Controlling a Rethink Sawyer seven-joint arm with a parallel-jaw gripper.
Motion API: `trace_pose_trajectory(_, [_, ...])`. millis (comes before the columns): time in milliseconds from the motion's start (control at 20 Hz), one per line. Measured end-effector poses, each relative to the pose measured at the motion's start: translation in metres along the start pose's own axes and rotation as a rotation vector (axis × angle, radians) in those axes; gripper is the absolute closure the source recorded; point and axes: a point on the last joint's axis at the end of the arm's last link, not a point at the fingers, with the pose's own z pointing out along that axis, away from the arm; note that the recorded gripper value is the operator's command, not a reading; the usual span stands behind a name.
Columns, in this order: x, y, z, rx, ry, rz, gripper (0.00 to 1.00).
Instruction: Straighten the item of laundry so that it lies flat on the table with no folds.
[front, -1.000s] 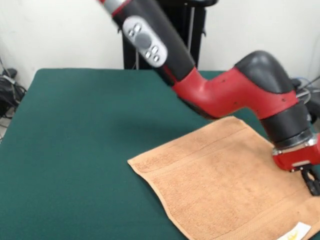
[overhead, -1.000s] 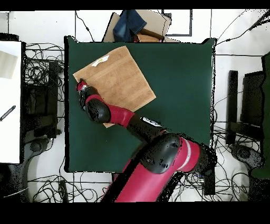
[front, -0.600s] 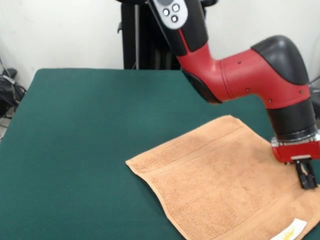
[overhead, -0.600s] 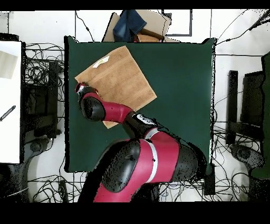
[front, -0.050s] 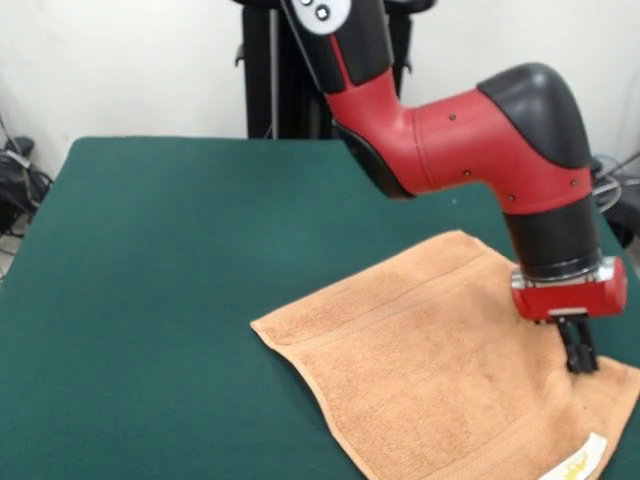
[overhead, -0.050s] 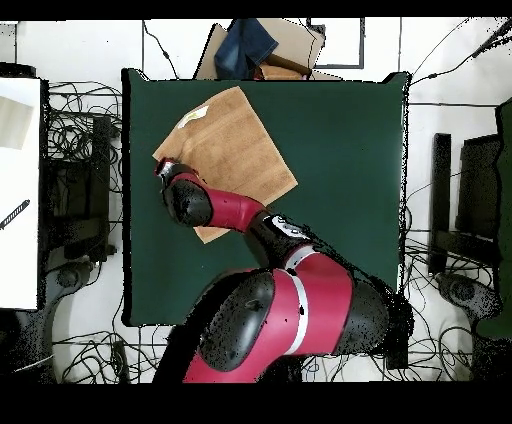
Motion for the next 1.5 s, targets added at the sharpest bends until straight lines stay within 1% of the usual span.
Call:
trace_pose_trajectory(200, [-0.003,-0.009,-0.004,0.006,0.003,0.013,1.0])
trace_pose_trajectory(350, [-0.003,-0.01,-0.006,0.016,0.002,0.006,1.0])
trace_pose_trajectory(450, [-0.002,-0.009,-0.007,0.035,0.0,-0.01,1.0])
trace_pose_trajectory(600, [-0.001,-0.008,-0.007,0.042,0.0,-0.009,1.0])
trace_pose_trajectory(850, [-0.001,-0.009,-0.006,0.041,-0.004,-0.002,1.0])
trace_pose_trajectory(1050, [-0.002,-0.01,-0.005,0.03,-0.004,0.014,1.0])
trace_pose_trajectory(1250, [-0.005,-0.016,-0.006,-0.012,0.008,0.048,1.0])
trace_pose_trajectory(1450, [-0.007,-0.03,-0.008,-0.106,0.023,0.093,1.0])
trace_pose_trajectory(1500, [-0.007,-0.036,-0.008,-0.148,0.025,0.116,1.0])
